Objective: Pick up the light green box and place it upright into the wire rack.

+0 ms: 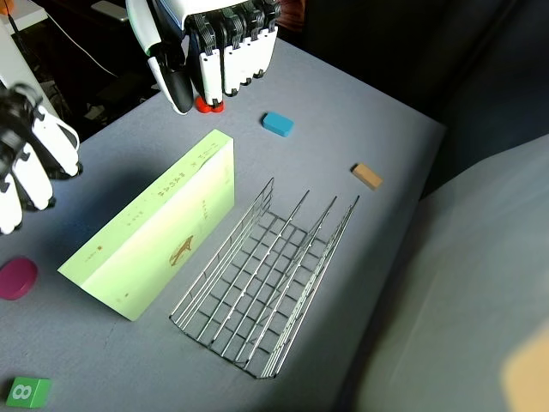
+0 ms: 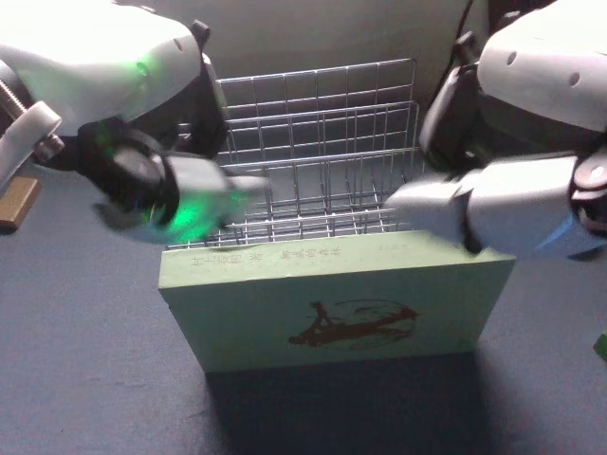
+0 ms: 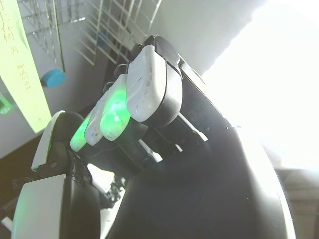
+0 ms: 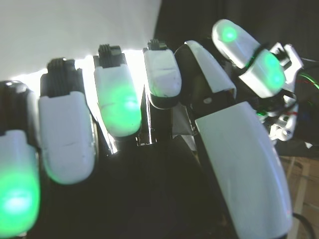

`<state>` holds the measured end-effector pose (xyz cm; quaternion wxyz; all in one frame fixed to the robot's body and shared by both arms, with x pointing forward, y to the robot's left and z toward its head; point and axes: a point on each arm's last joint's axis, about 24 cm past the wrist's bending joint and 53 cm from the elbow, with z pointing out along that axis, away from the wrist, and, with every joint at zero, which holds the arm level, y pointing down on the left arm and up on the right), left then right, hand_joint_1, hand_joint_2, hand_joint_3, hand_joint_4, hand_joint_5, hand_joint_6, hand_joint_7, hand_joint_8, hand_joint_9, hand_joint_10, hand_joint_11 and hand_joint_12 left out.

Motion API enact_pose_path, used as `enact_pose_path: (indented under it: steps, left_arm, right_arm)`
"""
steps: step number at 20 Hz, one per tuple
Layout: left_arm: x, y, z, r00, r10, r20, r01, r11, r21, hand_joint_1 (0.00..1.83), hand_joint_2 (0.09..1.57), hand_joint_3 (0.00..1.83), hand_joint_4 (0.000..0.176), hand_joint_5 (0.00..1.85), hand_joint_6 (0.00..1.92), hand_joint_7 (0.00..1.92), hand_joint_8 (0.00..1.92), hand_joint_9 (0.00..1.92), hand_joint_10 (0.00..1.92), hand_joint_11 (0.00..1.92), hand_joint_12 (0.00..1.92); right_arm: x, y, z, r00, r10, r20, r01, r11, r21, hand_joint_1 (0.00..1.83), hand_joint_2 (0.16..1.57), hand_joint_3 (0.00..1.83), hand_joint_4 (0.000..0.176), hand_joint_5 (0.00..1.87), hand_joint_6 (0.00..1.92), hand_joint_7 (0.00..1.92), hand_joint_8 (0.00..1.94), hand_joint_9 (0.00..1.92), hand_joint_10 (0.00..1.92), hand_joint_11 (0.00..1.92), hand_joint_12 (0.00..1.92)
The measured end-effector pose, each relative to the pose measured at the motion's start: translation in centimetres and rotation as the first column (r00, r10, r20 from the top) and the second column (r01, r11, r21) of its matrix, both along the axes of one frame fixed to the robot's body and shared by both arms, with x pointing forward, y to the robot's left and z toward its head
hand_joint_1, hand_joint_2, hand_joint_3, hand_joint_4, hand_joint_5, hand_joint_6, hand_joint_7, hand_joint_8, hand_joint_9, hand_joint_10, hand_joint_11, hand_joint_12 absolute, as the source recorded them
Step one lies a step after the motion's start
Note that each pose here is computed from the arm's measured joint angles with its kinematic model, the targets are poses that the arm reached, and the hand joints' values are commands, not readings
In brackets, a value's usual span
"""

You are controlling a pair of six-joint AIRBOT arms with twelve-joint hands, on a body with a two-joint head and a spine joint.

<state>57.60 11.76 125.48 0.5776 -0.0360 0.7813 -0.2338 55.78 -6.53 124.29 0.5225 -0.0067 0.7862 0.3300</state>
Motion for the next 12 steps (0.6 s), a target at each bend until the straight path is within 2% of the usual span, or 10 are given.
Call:
enact_pose_path:
  steps: [2,4,7,9,12]
  left_arm:
    - [0.0,0.0,-0.1,1.0000,-0.003,0.000,0.003,1.0000,0.005,0.08,1.17,0.02,0.071,0.30,0.01,0.27,0.00,0.26,0.02,0.00,0.69]
    - [0.1,0.1,0.1,0.9999,-0.005,0.014,0.004,0.9995,0.031,0.09,1.17,0.01,0.070,0.30,0.01,0.27,0.00,0.26,0.01,0.00,0.69]
    - [0.6,2.6,-0.1,0.9987,0.050,0.011,-0.051,0.9978,0.043,0.08,1.18,0.01,0.070,0.30,0.00,0.27,0.00,0.26,0.01,0.00,0.69]
    - [1.4,5.1,0.0,0.9947,0.101,0.023,-0.102,0.9923,0.070,0.09,1.18,0.01,0.071,0.27,0.00,0.24,0.00,0.26,0.01,0.00,0.67]
    - [1.9,7.2,0.2,0.9904,0.133,0.038,-0.136,0.9862,0.094,0.08,1.18,0.01,0.071,0.27,0.00,0.24,0.00,0.26,0.00,0.00,0.66]
  right_arm:
    - [0.0,0.1,0.0,1.000,0.002,-0.003,-0.002,1.000,0.002,0.15,1.04,0.01,0.040,0.22,0.00,0.25,0.00,0.17,0.00,0.00,0.79]
    - [0.0,0.1,0.0,1.000,0.003,0.001,-0.003,1.000,0.000,0.15,1.04,0.01,0.041,0.21,0.00,0.25,0.00,0.17,0.00,0.00,0.80]
    - [0.1,-0.2,-0.1,1.000,-0.016,-0.011,0.016,1.000,0.007,0.17,1.04,0.01,0.039,0.24,0.01,0.27,0.01,0.18,0.01,0.00,0.80]
    - [0.2,0.1,-0.3,1.000,-0.023,-0.015,0.023,1.000,0.000,0.19,1.04,0.00,0.037,0.26,0.02,0.27,0.01,0.19,0.01,0.00,0.80]
    - [0.2,1.4,-0.4,1.000,-0.022,0.006,0.022,0.999,-0.030,0.21,1.04,0.00,0.035,0.26,0.01,0.27,0.01,0.19,0.00,0.00,0.79]
